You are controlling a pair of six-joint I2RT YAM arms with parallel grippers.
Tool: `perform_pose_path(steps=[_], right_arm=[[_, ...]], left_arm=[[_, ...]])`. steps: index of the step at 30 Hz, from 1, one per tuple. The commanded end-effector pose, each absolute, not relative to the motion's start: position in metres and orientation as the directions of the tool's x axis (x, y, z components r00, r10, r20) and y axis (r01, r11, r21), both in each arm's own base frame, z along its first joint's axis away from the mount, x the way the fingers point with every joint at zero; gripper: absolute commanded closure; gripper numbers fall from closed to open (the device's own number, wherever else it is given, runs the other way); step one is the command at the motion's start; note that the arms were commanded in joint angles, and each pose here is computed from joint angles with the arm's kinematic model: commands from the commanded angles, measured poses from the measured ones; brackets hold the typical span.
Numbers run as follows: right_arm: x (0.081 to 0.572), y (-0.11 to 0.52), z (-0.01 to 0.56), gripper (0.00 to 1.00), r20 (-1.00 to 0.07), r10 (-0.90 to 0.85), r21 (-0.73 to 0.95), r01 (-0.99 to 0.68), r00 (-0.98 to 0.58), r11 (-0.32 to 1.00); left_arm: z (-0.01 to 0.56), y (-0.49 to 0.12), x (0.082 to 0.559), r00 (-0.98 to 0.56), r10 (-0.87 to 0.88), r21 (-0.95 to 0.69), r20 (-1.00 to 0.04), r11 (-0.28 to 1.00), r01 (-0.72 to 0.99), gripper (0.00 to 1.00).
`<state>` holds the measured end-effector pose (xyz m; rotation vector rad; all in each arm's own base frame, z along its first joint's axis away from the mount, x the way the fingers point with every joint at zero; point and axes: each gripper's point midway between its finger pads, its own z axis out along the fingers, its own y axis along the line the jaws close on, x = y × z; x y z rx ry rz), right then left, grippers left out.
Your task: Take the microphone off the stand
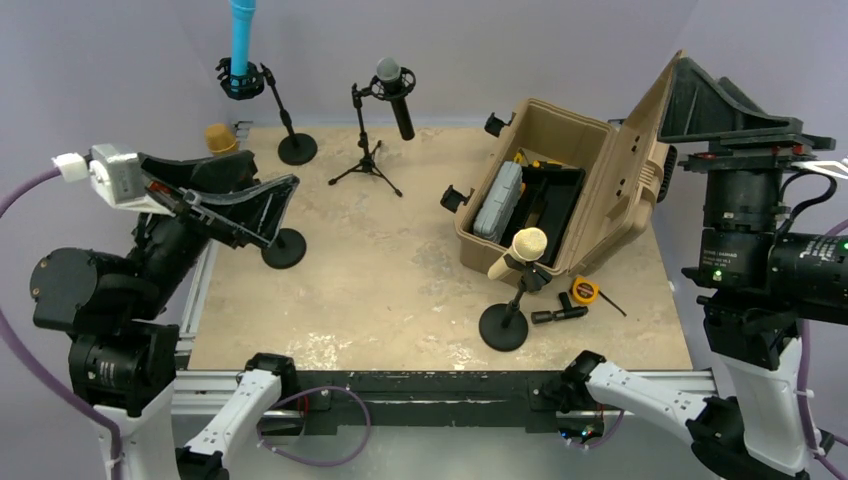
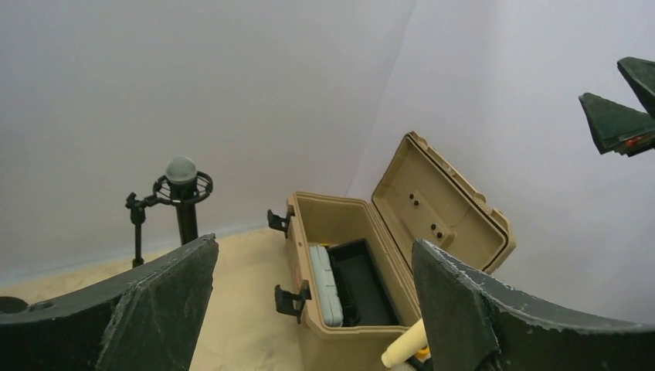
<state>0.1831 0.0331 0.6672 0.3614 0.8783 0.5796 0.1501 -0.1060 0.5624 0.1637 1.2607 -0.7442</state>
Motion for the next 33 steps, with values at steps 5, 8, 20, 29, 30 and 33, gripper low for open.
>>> perform_pose_path(steps=[5,8,20,29,30,33], right_arm=[[0.178,0.039,0.649,0.01,-0.641,0.589,0.470,-0.355,0.492,0.808],[0.180,0.048,0.638,0.01,-0.658,0.583,0.448,-0.374,0.477,0.812],[0.212,0.115,0.585,0.01,-0.804,0.491,0.310,-0.468,0.336,0.827],[0.200,0.113,0.577,0.01,-0.807,0.488,0.291,-0.495,0.333,0.819],[0.199,0.111,0.578,0.01,-0.805,0.490,0.292,-0.496,0.335,0.818],[0.194,0.105,0.580,0.01,-0.797,0.497,0.297,-0.492,0.345,0.818]], left_arm=[[0.520,-0.152,0.188,-0.148,-0.400,-0.376,-0.904,0.582,0.721,0.08],[0.495,-0.174,0.197,-0.240,-0.363,-0.410,-0.900,0.521,0.749,0.08],[0.403,-0.289,0.164,-0.303,-0.135,-0.327,-0.944,0.226,0.918,0.10],[0.340,-0.361,0.177,-0.046,-0.083,-0.058,-0.995,0.153,0.987,0.05],[0.334,-0.367,0.183,-0.018,-0.078,-0.031,-0.997,0.163,0.986,0.07],[0.319,-0.383,0.199,0.061,-0.095,0.040,-0.994,0.203,0.978,0.12]])
